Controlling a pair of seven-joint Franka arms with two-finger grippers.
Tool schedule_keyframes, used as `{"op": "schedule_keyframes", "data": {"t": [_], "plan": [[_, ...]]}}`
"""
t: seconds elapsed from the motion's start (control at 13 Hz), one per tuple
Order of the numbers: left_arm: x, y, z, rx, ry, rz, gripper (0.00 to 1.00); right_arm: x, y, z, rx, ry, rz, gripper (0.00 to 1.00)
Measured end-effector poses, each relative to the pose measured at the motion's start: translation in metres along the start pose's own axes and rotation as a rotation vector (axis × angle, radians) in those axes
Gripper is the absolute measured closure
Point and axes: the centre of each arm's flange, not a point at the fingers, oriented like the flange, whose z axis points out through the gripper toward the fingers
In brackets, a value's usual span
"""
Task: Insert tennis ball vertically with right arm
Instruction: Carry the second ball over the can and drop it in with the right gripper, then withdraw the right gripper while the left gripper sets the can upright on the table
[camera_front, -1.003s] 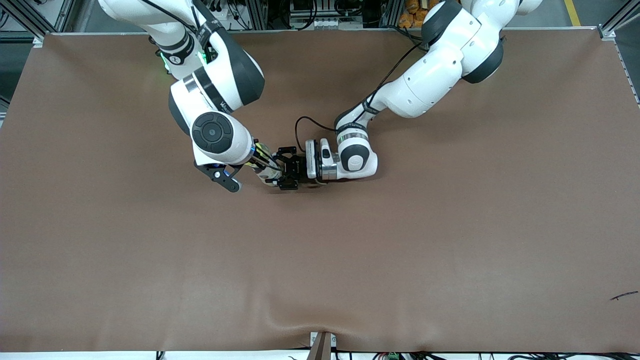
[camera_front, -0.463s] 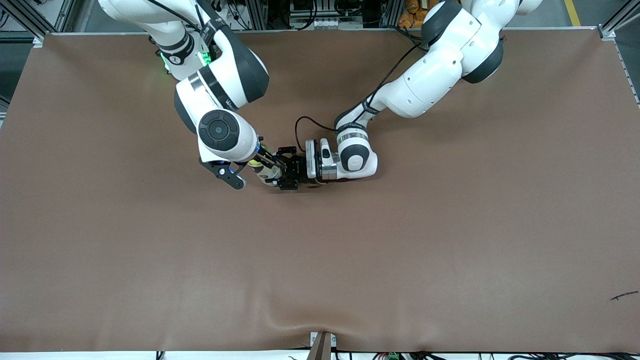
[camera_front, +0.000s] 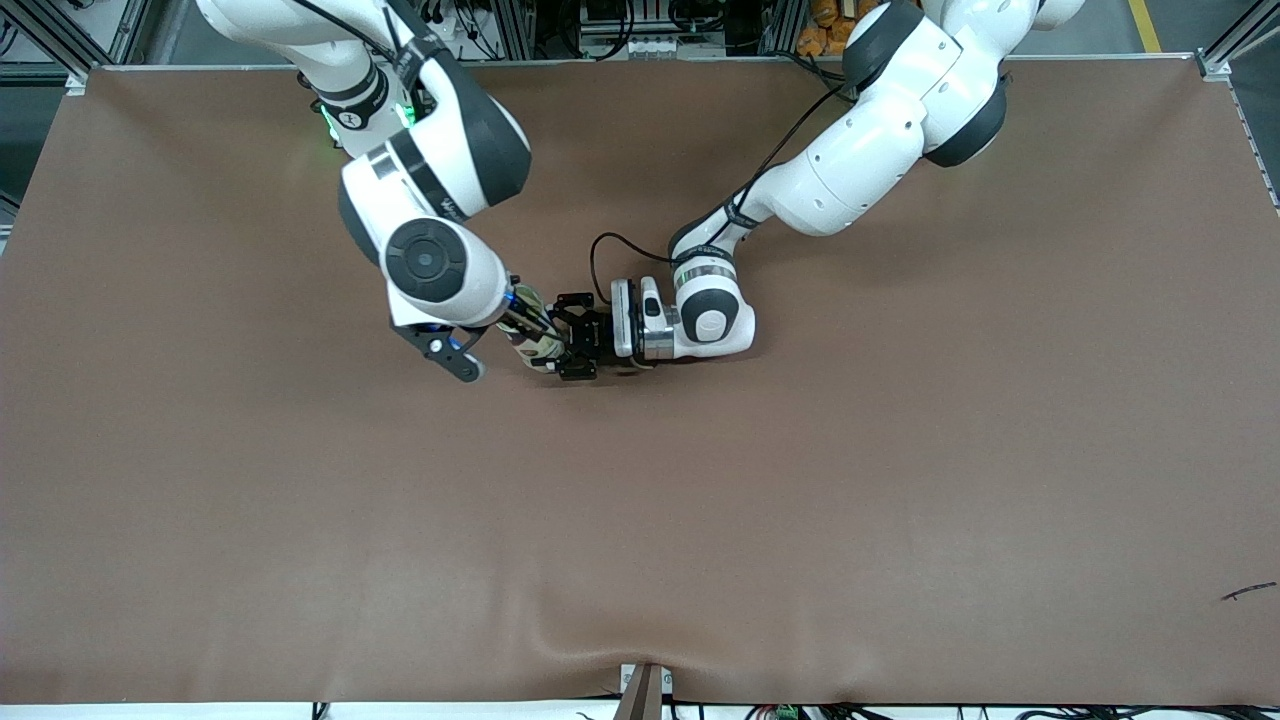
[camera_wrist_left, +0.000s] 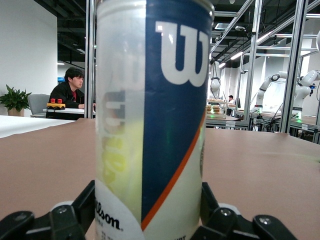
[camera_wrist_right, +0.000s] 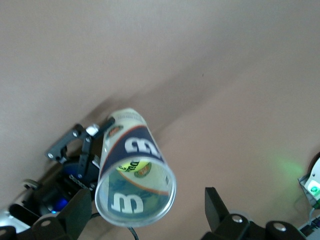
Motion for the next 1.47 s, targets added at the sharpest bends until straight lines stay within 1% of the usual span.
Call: {"op": "schedule_keyframes", "data": {"t": [0.23,0.31,0.39,0.46,0.69,0.77,0.85,1.0,1.16,1.31,1.47], "plan": [[-0.004,0.0,-0.003,0.001,-0.008,-0.002,0.11,0.066,0.041,-0.023,0.043,-0.005,-0.083,0.0],[-0.004,0.0,-0.003,0.001,-0.009,-0.003,0.11,0.09,0.057,-0.026,0.053,-0.01,-0.114,0.0],[-0.005,0.0,-0.004,0.001,-0.01,-0.004,0.07,0.113,0.073,-0.027,0.061,-0.015,-0.147,0.0],[-0.006,0.001,-0.004,0.001,-0.012,-0.005,0.07,0.135,0.09,-0.027,0.069,-0.021,-0.183,0.0],[-0.008,0.0,-0.008,0.004,-0.017,-0.01,0.05,0.189,0.141,-0.031,0.1,-0.027,-0.306,0.0],[-0.009,0.0,-0.01,0.007,-0.019,-0.012,0.01,0.206,0.16,-0.035,0.115,-0.022,-0.349,0.0],[-0.01,-0.002,-0.013,0.01,-0.022,-0.015,0.0,0.218,0.18,-0.042,0.13,-0.011,-0.386,0.0],[-0.011,-0.006,-0.02,0.02,-0.026,-0.019,0.0,0.226,0.215,-0.066,0.157,0.027,-0.452,0.0],[-0.003,-0.013,-0.03,0.029,-0.029,-0.02,0.0,0.212,0.241,-0.1,0.173,0.077,-0.522,0.0],[0.013,-0.016,-0.039,0.03,-0.035,-0.016,0.0,0.198,0.269,-0.134,0.183,0.138,-0.599,0.0],[0.026,-0.02,-0.05,0.006,-0.054,0.002,0.0,0.19,0.301,-0.16,0.182,0.181,-0.652,0.0]]}}
